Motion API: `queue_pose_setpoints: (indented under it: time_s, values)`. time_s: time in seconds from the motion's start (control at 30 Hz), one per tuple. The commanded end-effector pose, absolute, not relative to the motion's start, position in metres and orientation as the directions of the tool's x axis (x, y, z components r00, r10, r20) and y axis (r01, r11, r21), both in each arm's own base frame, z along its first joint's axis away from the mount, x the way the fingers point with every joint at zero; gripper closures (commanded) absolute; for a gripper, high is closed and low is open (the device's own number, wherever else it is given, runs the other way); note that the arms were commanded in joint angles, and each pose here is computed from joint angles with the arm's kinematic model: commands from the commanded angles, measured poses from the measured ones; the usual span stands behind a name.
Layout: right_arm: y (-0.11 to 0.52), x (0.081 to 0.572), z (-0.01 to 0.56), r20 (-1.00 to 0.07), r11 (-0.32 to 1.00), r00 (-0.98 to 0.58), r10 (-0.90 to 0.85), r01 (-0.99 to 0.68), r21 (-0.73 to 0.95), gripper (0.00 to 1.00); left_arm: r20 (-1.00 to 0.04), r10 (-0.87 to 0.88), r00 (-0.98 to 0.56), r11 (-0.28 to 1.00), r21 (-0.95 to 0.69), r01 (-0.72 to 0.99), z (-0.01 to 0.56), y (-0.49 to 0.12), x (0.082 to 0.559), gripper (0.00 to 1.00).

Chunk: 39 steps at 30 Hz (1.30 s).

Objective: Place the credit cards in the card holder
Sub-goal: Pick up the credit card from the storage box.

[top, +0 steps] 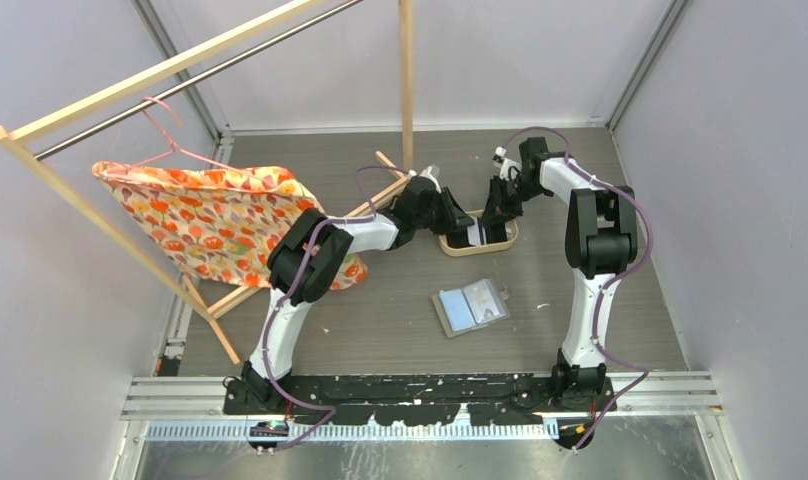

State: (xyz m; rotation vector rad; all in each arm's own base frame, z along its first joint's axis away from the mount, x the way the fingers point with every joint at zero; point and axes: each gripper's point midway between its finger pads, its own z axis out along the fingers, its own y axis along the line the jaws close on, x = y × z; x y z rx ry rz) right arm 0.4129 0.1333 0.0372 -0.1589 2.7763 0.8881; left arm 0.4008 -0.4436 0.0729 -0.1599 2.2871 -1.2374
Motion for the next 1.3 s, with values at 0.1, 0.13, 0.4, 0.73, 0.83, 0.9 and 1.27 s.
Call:
queue_pose_setpoints:
  time_s: [0.1, 0.13, 0.4, 0.73, 0.83, 0.9, 1.27]
  values:
    - [0.139, 0.418, 0.051, -0.277, 0.799, -0.96, -0.05, -0.205, 0.565, 0.85, -0.4, -0.386, -0.831, 0.444, -0.87, 0.212, 0.121, -0.455, 0.406, 0.83]
    - [0.139, 0.418, 0.052, -0.278, 0.798, -0.959, -0.05, -0.206, 0.566, 0.85, -0.396, -0.385, -0.834, 0.448, -0.87, 0.206, 0.119, -0.455, 0.406, 0.85]
    - [0.141, 0.418, 0.056, -0.287, 0.792, -0.957, -0.049, -0.212, 0.572, 0.85, -0.385, -0.355, -0.852, 0.485, -0.855, 0.184, 0.108, -0.456, 0.407, 0.88]
    - [0.141, 0.418, 0.058, -0.288, 0.789, -0.956, -0.047, -0.212, 0.576, 0.85, -0.404, -0.27, -0.874, 0.594, -0.784, 0.179, 0.091, -0.459, 0.4, 0.85]
    - [0.141, 0.418, 0.059, -0.291, 0.789, -0.955, -0.048, -0.215, 0.576, 0.85, -0.418, -0.254, -0.872, 0.629, -0.756, 0.179, 0.088, -0.456, 0.401, 0.84]
    - [0.142, 0.418, 0.059, -0.292, 0.788, -0.955, -0.047, -0.215, 0.577, 0.85, -0.427, -0.235, -0.873, 0.655, -0.734, 0.182, 0.085, -0.455, 0.4, 0.84]
    - [0.143, 0.417, 0.061, -0.295, 0.784, -0.954, -0.049, -0.22, 0.581, 0.85, -0.464, -0.184, -0.867, 0.727, -0.658, 0.197, 0.08, -0.45, 0.399, 0.92]
